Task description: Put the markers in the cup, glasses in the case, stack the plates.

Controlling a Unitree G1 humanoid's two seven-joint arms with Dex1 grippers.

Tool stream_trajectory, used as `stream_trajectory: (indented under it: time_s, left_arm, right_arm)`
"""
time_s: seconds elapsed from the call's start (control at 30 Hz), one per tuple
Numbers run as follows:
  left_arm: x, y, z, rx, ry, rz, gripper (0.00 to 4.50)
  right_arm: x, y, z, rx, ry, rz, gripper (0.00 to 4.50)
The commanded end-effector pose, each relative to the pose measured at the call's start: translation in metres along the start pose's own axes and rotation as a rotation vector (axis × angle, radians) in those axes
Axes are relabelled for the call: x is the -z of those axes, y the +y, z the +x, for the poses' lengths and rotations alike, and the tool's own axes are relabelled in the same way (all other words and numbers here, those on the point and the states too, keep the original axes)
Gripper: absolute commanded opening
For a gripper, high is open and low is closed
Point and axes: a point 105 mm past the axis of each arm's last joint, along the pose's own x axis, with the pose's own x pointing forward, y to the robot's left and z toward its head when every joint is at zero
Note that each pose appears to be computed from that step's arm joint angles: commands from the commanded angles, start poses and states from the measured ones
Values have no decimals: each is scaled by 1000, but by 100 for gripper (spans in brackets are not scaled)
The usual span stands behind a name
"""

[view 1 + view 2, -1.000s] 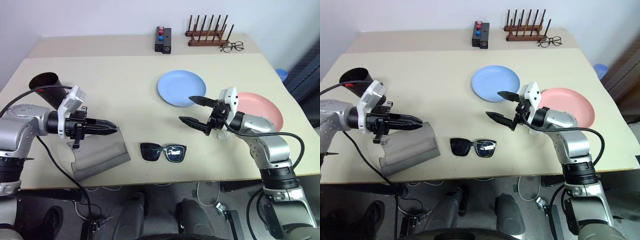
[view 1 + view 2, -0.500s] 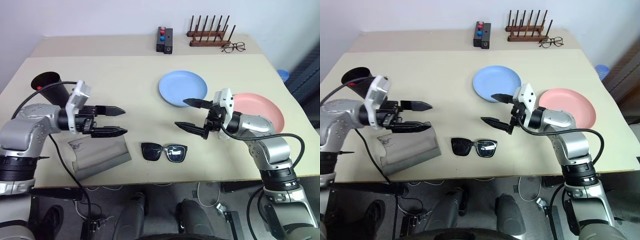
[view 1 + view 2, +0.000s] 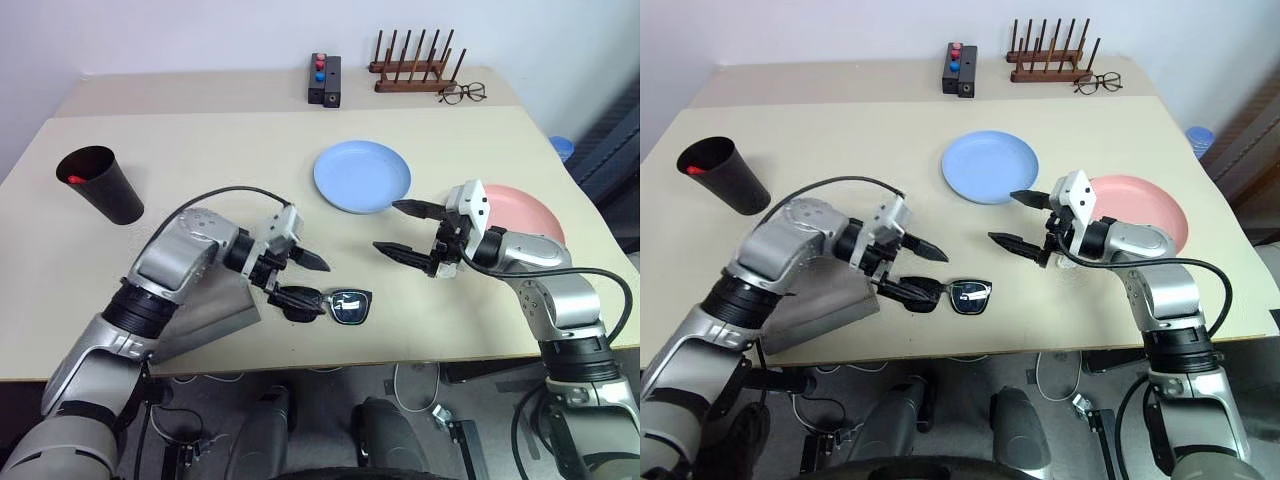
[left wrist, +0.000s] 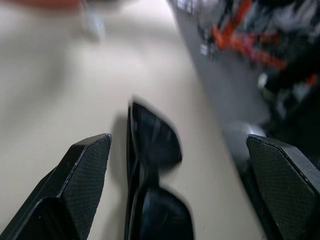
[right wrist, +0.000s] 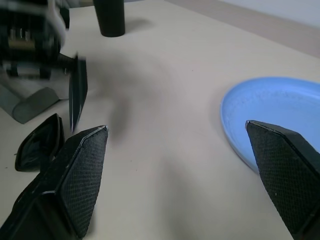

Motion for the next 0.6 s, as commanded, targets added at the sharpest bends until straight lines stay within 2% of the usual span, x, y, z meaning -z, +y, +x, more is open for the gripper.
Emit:
stream_trajectory:
  time_s: [0.03, 0.17, 0.3, 0.4, 0.53, 0.57, 0.6]
  left_arm:
    - [-3, 6, 8, 8, 59, 115, 445]
    - [1, 12, 24, 18, 111, 177, 445]
    - [3, 11, 31, 49, 112, 155, 445]
    - [7, 14, 31, 40, 145, 156, 367]
    - [5, 15, 30, 39, 146, 147, 162]
    - [4, 15, 29, 39, 145, 145, 126]
    - [3, 14, 27, 44, 145, 132, 126]
  right_arm:
    - [-15, 0, -4, 21, -50, -46, 450]
    - [-16, 2, -3, 26, -54, -43, 450]
    - [-16, 2, -2, 33, -56, -44, 450]
    - [-15, 1, -3, 37, -54, -44, 450]
    - [-14, 0, -3, 39, -45, -45, 450]
    - [-13, 1, -3, 39, -44, -45, 450]
    - [-13, 0, -2, 39, -44, -46, 450]
